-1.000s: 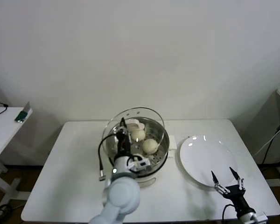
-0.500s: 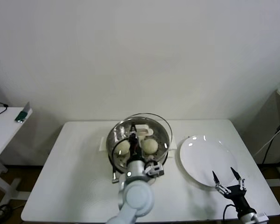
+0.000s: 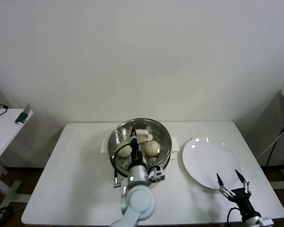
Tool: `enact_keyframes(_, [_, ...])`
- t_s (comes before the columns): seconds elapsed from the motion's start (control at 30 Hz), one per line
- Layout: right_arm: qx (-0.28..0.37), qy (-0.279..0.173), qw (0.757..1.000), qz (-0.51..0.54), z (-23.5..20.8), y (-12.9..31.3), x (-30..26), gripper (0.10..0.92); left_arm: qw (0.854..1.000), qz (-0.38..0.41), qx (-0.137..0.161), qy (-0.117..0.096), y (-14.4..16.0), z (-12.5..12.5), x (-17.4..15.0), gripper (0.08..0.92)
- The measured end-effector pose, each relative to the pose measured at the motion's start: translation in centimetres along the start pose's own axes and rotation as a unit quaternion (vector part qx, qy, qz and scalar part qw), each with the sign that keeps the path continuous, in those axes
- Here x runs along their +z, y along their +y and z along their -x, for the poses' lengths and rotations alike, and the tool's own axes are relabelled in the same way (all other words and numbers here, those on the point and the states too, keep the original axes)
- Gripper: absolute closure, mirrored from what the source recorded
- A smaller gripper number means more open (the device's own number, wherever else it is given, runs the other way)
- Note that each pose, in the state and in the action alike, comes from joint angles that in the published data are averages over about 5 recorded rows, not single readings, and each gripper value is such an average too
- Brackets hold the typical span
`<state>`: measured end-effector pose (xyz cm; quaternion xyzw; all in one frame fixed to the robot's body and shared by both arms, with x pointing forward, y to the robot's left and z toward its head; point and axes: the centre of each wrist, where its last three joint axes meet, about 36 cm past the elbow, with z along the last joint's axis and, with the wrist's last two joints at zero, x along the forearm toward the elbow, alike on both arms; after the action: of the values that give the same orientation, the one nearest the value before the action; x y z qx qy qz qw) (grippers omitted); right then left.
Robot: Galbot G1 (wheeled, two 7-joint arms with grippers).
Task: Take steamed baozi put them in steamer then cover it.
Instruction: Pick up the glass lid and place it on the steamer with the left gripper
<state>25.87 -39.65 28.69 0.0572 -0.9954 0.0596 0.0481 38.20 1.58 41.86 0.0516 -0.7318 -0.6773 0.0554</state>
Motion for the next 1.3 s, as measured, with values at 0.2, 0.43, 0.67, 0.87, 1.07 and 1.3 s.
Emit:
enact_keyframes(0.2, [0.001, 0.0, 1.0, 0.001, -0.1, 0.1, 0.1, 0.2, 1.0, 0.009, 0.001, 0.001, -0.6, 0.0, -0.1, 0.846])
enact_keyframes(0.43, [0.003, -0.001, 1.0, 0.001, -0.1, 0.1, 0.2, 0.2, 1.0, 0.016, 0.0, 0.004, -1.0, 0.3, -0.2, 0.846])
enact_keyframes(0.67, [0.006, -0.002, 1.0, 0.001, -0.1, 0.1, 0.3, 0.2, 1.0, 0.022, -0.003, 0.006, -1.3, 0.5, -0.2, 0.846])
enact_keyframes(0.87, [0.011, 0.002, 1.0, 0.004, -0.2, 0.2, 0.3, 0.2, 1.0, 0.025, 0.002, 0.003, -1.4, 0.0, 0.1, 0.795])
enact_keyframes(1.07, [0.021, 0.011, 1.0, 0.012, -0.3, 0.4, 0.2, 0.2, 1.0, 0.018, 0.012, -0.004, -0.9, -0.7, 0.6, 0.625])
enact_keyframes(1.3, [0.033, 0.009, 0.999, 0.016, -0.2, 0.6, 0.1, 0.2, 1.0, -0.009, 0.012, -0.017, 0.6, -1.7, 1.7, 0.443])
